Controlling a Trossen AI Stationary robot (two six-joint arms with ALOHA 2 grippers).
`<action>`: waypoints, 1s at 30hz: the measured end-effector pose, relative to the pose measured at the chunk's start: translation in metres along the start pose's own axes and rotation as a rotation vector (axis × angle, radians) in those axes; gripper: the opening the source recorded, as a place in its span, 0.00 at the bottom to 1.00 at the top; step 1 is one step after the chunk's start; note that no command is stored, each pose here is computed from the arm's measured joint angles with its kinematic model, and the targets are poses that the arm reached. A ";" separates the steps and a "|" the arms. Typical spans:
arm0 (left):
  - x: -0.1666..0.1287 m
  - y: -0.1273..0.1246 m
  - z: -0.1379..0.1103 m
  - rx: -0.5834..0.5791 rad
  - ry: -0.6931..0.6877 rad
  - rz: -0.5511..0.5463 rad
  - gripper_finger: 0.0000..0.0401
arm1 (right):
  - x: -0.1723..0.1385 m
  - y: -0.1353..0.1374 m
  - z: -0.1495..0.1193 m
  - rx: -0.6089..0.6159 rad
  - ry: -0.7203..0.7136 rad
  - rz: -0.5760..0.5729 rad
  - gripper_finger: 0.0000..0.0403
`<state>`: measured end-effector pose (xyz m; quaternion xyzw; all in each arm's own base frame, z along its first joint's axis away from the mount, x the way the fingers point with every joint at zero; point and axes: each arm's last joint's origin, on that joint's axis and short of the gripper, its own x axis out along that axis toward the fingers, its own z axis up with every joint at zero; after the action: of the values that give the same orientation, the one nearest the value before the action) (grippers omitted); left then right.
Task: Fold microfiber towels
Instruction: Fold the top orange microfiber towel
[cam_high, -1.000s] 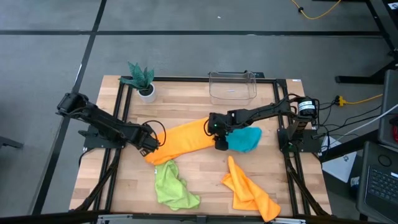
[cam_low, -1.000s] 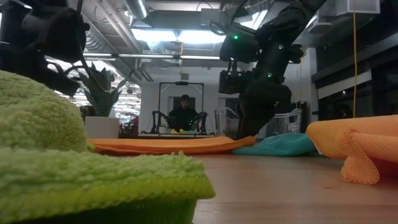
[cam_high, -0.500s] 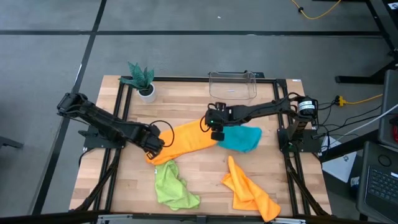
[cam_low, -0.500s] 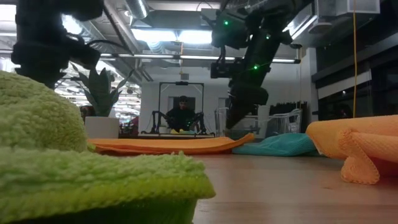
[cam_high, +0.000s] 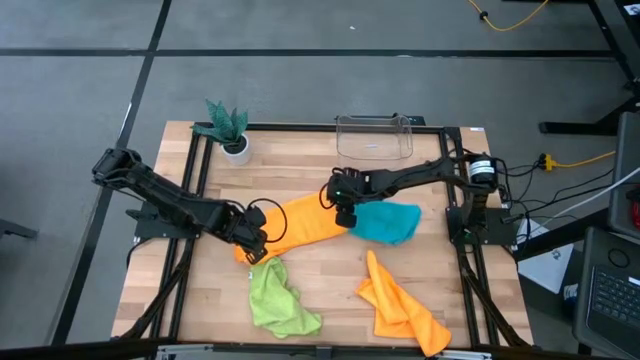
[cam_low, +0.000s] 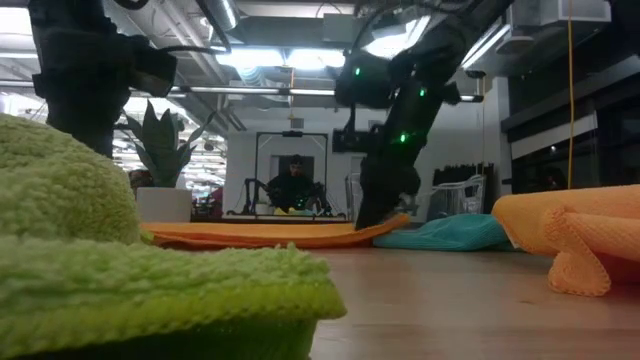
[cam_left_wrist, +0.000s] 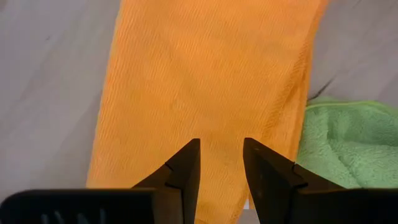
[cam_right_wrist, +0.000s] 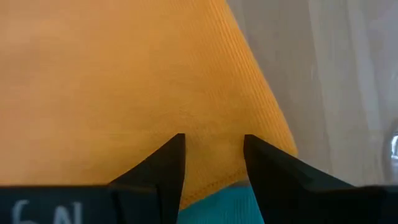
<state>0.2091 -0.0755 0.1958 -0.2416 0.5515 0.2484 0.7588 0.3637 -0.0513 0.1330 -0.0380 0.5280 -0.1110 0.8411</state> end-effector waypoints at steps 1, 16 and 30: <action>0.000 0.000 0.000 0.004 -0.004 0.001 0.29 | 0.004 -0.001 -0.001 0.007 0.003 -0.024 0.41; 0.000 -0.001 0.000 0.006 -0.017 0.003 0.29 | -0.004 0.002 0.030 0.027 -0.129 -0.231 0.41; 0.000 0.002 -0.001 0.012 -0.013 0.029 0.29 | -0.039 0.091 0.063 -0.099 -0.427 0.573 0.41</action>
<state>0.2074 -0.0749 0.1955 -0.2273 0.5515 0.2577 0.7601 0.4176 0.0429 0.1787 0.0487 0.3342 0.1655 0.9266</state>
